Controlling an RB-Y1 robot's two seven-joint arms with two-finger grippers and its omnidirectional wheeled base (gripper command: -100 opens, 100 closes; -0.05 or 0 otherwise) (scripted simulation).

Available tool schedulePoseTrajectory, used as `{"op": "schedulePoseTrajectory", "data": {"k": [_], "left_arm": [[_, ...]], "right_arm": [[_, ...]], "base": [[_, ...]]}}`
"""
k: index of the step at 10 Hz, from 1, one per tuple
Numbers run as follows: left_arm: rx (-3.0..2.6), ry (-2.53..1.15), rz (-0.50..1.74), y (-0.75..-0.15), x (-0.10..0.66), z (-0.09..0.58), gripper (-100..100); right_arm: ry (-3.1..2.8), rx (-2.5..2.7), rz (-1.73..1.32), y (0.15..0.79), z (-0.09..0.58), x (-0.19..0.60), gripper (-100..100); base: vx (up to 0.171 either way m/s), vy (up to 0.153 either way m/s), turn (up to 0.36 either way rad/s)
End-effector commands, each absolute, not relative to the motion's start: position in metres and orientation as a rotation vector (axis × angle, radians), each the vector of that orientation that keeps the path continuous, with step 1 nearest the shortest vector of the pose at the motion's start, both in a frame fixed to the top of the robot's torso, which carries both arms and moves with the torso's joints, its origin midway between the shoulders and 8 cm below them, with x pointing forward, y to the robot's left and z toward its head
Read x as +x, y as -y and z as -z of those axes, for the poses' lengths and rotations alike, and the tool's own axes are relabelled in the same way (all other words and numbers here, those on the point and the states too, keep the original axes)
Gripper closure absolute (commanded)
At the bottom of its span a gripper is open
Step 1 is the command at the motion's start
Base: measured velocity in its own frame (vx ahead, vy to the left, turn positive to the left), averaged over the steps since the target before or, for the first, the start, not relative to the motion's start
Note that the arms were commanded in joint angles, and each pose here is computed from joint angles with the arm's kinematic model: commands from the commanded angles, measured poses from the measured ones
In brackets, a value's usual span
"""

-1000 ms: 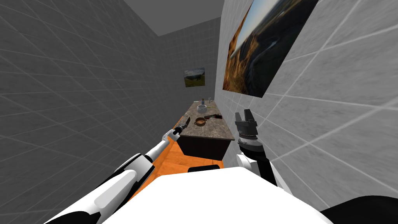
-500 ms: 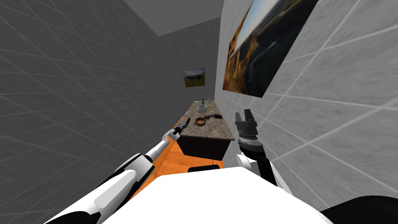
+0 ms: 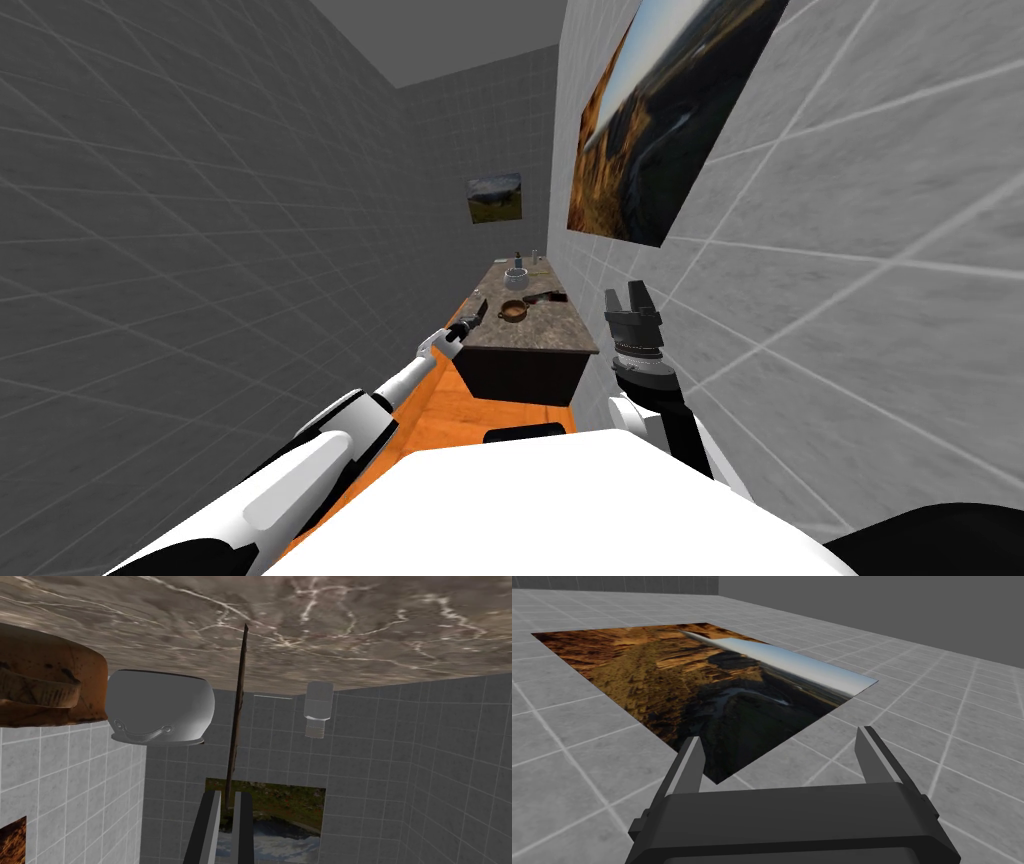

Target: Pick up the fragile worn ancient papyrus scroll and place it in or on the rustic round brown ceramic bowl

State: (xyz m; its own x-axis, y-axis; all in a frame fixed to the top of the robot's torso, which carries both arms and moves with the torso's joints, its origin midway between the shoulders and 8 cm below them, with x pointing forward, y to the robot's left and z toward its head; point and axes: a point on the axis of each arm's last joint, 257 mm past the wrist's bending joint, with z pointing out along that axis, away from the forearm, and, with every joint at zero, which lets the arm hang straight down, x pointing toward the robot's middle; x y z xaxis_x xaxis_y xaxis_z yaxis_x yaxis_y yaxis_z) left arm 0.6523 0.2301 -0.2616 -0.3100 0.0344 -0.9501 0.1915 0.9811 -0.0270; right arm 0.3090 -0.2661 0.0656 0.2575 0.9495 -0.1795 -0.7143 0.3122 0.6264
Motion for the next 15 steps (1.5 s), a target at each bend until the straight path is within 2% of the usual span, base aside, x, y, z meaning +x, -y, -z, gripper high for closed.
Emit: {"op": "schedulePoseTrajectory", "data": {"k": [1, 15], "left_arm": [[0.149, -1.894, 0.14, -0.236, 0.657, 0.258, 100], [-0.022, -1.965, -0.049, -0.284, 0.69, 0.199, 100]], "right_arm": [[-0.592, 0.47, -1.186, 0.266, -0.066, 0.309, 0], [-0.592, 0.47, -1.186, 0.266, -0.066, 0.309, 0]], "base": [[-0.062, 0.041, -0.104], [-0.076, 0.043, -0.128]]}}
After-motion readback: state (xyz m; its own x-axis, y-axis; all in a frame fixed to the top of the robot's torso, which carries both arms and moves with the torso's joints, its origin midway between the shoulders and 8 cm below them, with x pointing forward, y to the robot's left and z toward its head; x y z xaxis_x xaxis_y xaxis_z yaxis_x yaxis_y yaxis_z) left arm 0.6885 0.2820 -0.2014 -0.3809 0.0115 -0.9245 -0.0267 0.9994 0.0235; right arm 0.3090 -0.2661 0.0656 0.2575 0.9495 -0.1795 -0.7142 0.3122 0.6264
